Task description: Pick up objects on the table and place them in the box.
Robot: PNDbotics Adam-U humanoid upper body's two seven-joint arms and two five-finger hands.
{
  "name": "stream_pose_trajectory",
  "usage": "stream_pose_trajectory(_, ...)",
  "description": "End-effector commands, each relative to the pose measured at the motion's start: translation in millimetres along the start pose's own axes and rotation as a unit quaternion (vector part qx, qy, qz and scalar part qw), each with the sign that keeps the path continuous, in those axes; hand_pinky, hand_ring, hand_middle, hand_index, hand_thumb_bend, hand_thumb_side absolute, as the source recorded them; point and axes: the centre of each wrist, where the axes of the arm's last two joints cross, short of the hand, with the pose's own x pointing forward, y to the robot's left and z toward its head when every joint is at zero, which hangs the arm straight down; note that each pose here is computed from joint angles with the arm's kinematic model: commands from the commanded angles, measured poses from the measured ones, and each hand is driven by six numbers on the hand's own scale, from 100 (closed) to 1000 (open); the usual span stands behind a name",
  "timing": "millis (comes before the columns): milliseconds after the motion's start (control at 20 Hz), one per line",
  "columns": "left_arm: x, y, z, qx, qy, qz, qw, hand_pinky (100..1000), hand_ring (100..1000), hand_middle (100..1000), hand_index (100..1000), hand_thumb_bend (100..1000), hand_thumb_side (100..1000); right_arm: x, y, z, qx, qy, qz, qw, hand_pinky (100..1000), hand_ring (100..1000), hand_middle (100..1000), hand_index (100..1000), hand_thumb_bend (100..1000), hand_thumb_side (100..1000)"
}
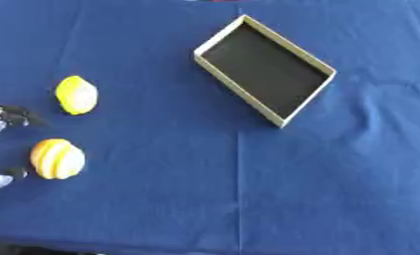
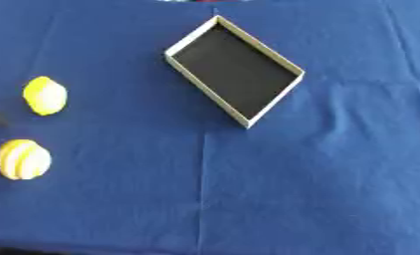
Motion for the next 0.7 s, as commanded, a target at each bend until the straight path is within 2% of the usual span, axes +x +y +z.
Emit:
stream_pose_trajectory(50,-2,12.4,0,-0.012,0.0,0.001,1.0,954,921,861,941,317,102,6,-2.2,-5,0.001,-0.013,-0.001,1.0,834,838,761,820,100,833)
stream_pose_trajectory(250,0,21.2,-6,-0.026,-0.01,0.01,1.0,955,920,863,941,317,102,6,-1.3,-4,0.001,-0.011,-0.003,1.0,834,838,760,820,100,833)
stream_pose_trajectory(450,-1,20.5,-12,-0.043,-0.014,0.014,0.999,952,915,858,935,317,122,5,-0.6,-4,0.001,-0.007,-0.004,1.0,835,838,759,820,100,834)
stream_pose_trajectory(700,-5,16.8,-14,-0.037,0.004,-0.003,0.999,932,914,859,926,382,140,5,0.4,-3,0.001,-0.004,-0.006,1.0,835,838,758,820,100,835)
